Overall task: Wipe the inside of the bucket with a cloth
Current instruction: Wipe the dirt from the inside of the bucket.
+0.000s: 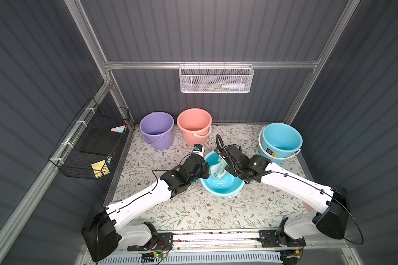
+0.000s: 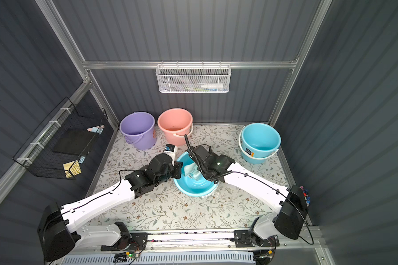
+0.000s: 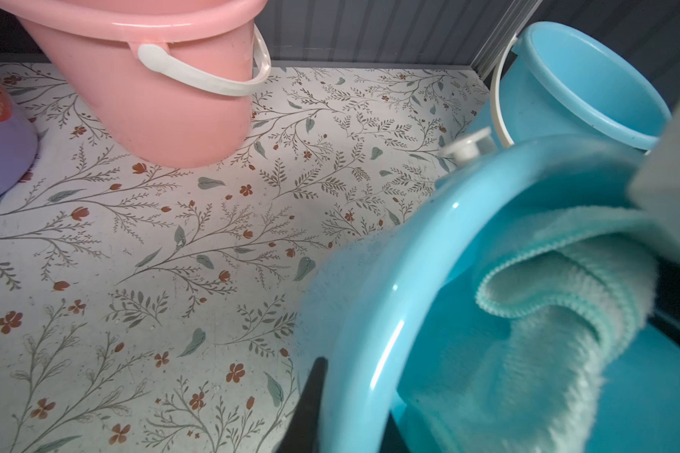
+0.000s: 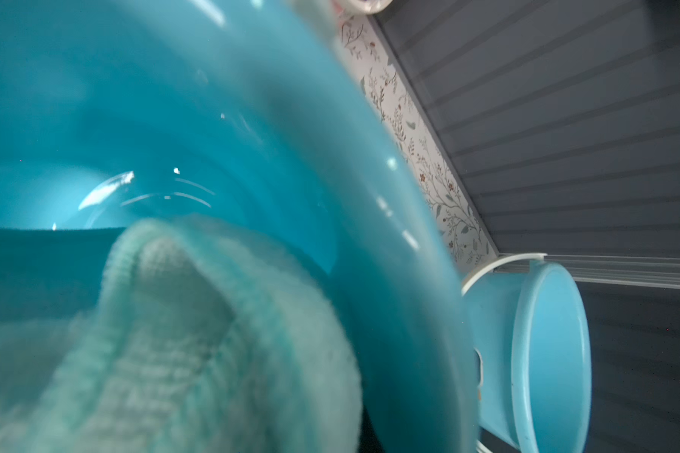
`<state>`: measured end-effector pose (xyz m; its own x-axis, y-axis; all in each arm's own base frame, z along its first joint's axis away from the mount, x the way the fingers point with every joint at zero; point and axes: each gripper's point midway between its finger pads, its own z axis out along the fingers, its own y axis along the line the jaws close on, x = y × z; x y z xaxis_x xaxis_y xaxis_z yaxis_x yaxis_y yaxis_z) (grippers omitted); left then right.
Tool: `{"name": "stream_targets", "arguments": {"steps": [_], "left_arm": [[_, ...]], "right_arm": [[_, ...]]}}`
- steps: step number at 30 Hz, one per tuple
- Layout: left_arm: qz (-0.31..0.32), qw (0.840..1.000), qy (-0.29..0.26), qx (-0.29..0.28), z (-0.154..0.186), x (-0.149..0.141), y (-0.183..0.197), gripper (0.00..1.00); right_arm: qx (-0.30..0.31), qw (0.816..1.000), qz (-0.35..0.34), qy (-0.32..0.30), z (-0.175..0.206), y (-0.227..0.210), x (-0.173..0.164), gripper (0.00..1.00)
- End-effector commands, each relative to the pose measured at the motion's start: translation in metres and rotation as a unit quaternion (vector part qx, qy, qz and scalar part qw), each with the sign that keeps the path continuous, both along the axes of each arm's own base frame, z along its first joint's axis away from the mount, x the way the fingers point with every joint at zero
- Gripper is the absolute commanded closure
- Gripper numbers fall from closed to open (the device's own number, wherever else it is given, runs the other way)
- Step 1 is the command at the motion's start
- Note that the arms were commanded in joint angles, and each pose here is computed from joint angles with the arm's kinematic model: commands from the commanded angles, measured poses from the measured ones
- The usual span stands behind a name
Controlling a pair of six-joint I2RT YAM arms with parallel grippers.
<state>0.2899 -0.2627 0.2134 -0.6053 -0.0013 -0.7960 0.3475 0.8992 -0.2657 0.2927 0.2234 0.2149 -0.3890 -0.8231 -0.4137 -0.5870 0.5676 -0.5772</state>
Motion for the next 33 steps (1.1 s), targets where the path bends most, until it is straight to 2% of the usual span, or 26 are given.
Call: {"name": "stream_targets", "arguments": {"steps": [1, 5, 9, 16, 20, 26, 29, 31, 33], "left_arm": [[-0.014, 0.999, 0.02, 0.021, -0.008, -0.01, 0.004, 1.0], [-0.014, 1.0, 0.019, 0.021, -0.007, -0.01, 0.004, 1.0], [-0.014, 1.0, 0.019, 0.021, -0.006, -0.011, 0.005, 1.0], [-0.015, 0.999, 0.02, 0.021, -0.007, -0.01, 0.004, 1.0], [-0.017, 0.999, 0.021, 0.021, -0.008, -0.01, 0.002, 1.0], [-0.018, 0.999, 0.022, 0.021, -0.008, -0.01, 0.002, 1.0], [-0.02, 0.999, 0.022, 0.02, -0.008, -0.011, 0.002, 1.0], [-0.02, 0.999, 0.021, 0.018, -0.007, -0.011, 0.001, 1.0], [-0.021, 0.999, 0.02, 0.017, -0.007, -0.011, 0.001, 1.0]], "right_arm": [[-0.091, 0.995, -0.025, 0.037, 0.004, -0.049, -0.015, 1.0], [-0.08, 0.987, 0.015, 0.137, -0.01, -0.048, -0.051, 1.0], [-0.061, 0.971, 0.044, 0.229, -0.025, -0.046, -0.085, 1.0], [-0.052, 0.939, 0.055, 0.336, -0.045, -0.045, -0.123, 1.0], [0.018, 0.917, 0.089, 0.389, -0.047, -0.019, -0.144, 1.0], [0.128, 0.894, 0.132, 0.409, -0.04, 0.031, -0.147, 1.0], [0.157, 0.896, 0.124, 0.397, -0.04, 0.048, -0.136, 1.0], [0.191, 0.887, 0.129, 0.401, -0.037, 0.066, -0.134, 1.0], [0.221, 0.887, 0.122, 0.386, -0.034, 0.08, -0.125, 1.0]]}}
